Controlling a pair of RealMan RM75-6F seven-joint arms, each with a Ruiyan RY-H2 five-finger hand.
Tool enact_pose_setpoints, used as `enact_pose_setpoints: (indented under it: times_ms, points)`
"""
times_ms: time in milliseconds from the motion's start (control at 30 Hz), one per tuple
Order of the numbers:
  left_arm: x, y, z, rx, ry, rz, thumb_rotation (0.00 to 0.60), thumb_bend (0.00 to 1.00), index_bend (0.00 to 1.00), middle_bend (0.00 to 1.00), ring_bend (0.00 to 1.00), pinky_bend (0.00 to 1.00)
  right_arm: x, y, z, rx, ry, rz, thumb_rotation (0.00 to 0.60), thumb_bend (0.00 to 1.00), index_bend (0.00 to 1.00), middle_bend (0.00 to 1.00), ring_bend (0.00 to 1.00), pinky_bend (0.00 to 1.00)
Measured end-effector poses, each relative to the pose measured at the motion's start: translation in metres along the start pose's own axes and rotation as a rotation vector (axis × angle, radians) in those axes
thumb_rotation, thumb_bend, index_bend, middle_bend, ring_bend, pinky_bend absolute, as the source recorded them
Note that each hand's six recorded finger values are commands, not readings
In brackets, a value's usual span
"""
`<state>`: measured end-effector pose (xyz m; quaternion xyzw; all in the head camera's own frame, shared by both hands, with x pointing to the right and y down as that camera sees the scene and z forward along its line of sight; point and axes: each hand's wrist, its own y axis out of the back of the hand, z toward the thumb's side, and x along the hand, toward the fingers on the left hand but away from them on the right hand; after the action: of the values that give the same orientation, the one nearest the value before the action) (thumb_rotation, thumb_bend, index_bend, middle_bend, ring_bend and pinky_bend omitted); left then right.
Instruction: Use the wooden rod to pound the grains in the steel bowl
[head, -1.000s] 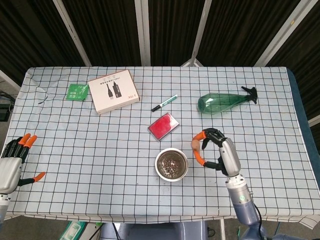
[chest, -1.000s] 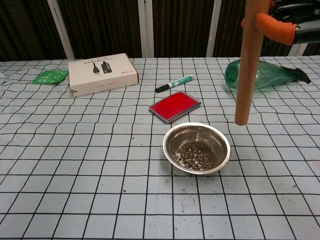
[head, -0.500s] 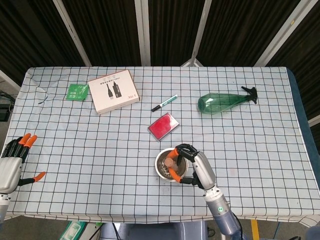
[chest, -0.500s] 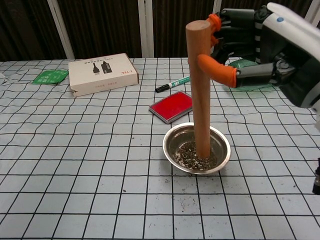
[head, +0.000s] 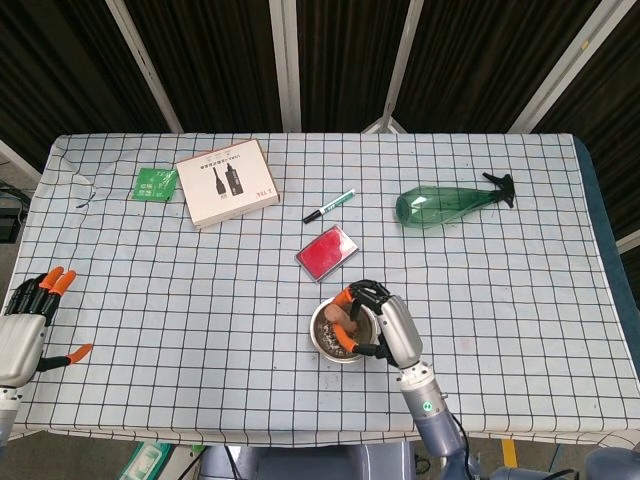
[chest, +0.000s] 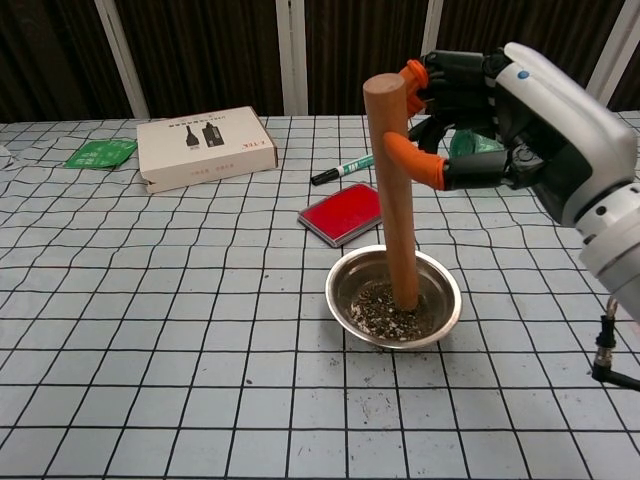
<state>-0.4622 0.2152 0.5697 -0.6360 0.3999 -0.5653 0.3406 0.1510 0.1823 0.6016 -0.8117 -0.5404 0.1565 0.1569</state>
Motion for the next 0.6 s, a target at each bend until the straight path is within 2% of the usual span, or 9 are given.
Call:
enact_pose_setpoints:
  times_ms: [233,600]
  points:
    - [0.0,0.0,0.0,0.001,0.0,0.0,0.6,0.09,0.0,0.0,0.0,0.0,0.003,0.003,-0.013,-0.001,-0.035,-0.014,0.6,0.58,0.83,0.65,0.62,0.3]
    - [0.0,0.001,0.001,0.0,0.002,0.003,0.6,0.09,0.0,0.0,0.0,0.0,0.006,0.0,-0.015,-0.001,-0.047,-0.005,0.6,0.58,0.83,0.65,0.62,0.3]
